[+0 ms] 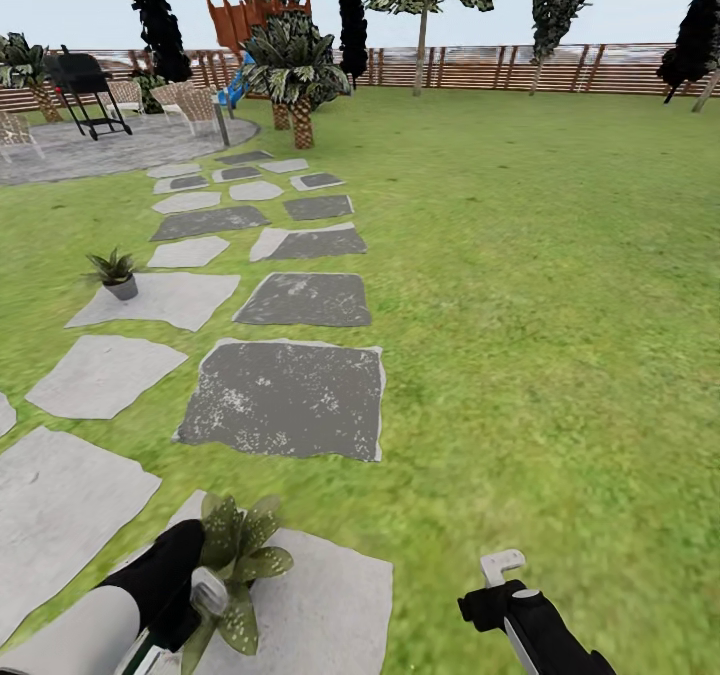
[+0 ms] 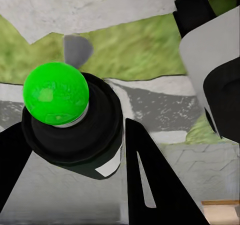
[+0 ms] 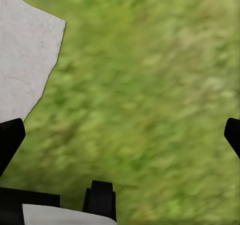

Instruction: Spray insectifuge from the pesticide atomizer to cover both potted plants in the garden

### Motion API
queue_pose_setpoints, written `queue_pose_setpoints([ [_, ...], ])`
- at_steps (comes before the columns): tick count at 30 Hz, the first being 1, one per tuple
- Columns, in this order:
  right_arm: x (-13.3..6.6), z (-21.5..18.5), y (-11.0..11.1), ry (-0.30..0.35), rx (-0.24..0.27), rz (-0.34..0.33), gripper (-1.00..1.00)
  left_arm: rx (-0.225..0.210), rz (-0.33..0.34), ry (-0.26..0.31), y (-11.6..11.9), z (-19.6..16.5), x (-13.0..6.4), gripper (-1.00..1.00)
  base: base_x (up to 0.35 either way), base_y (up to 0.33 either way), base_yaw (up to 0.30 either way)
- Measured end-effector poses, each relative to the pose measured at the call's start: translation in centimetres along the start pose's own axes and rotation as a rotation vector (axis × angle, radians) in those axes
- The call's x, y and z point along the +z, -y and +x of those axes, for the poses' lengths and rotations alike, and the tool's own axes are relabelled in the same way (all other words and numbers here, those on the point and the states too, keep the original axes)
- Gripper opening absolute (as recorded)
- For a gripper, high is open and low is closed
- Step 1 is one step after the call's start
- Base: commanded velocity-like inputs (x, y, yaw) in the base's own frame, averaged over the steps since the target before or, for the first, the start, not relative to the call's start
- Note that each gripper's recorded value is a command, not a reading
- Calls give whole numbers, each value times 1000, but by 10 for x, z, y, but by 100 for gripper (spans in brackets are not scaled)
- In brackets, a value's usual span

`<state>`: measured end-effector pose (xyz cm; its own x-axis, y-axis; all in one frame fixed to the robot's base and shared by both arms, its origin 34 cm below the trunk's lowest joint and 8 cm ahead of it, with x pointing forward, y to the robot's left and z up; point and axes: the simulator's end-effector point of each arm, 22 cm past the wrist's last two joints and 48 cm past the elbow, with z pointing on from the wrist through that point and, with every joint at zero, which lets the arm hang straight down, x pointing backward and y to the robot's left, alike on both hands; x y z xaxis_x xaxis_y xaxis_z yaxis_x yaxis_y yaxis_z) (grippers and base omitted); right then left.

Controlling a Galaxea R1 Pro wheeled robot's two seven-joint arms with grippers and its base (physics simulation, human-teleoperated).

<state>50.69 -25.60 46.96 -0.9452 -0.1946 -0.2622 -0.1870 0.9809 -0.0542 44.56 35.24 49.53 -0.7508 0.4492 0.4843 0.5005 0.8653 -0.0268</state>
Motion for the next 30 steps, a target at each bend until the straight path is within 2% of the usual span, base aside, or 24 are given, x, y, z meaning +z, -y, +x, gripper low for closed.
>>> queue_pose_setpoints([
  [4, 0, 0, 0, 0, 0, 0, 100, -21, -18, -16, -19, 13, 3, -100, 0, 0, 0],
  [9, 0, 0, 0, 0, 0, 0, 100, -31, -24, -22, -26, 18, 4, -100, 0, 0, 0],
  [14, 0, 0, 0, 0, 0, 0, 100, -29, -12, -23, -19, 17, 5, -100, 0, 0, 0],
  [17, 0, 0, 0, 0, 0, 0, 100, -19, -1, -49, -8, 30, 18, -100, 0, 0, 0],
  [23, 0, 0, 0, 0, 0, 0, 100, -12, 8, -70, 0, 40, 28, -100, 0, 0, 0],
  [30, 0, 0, 0, 0, 0, 0, 100, -15, 27, -64, 8, 37, 28, -100, 0, 0, 0],
])
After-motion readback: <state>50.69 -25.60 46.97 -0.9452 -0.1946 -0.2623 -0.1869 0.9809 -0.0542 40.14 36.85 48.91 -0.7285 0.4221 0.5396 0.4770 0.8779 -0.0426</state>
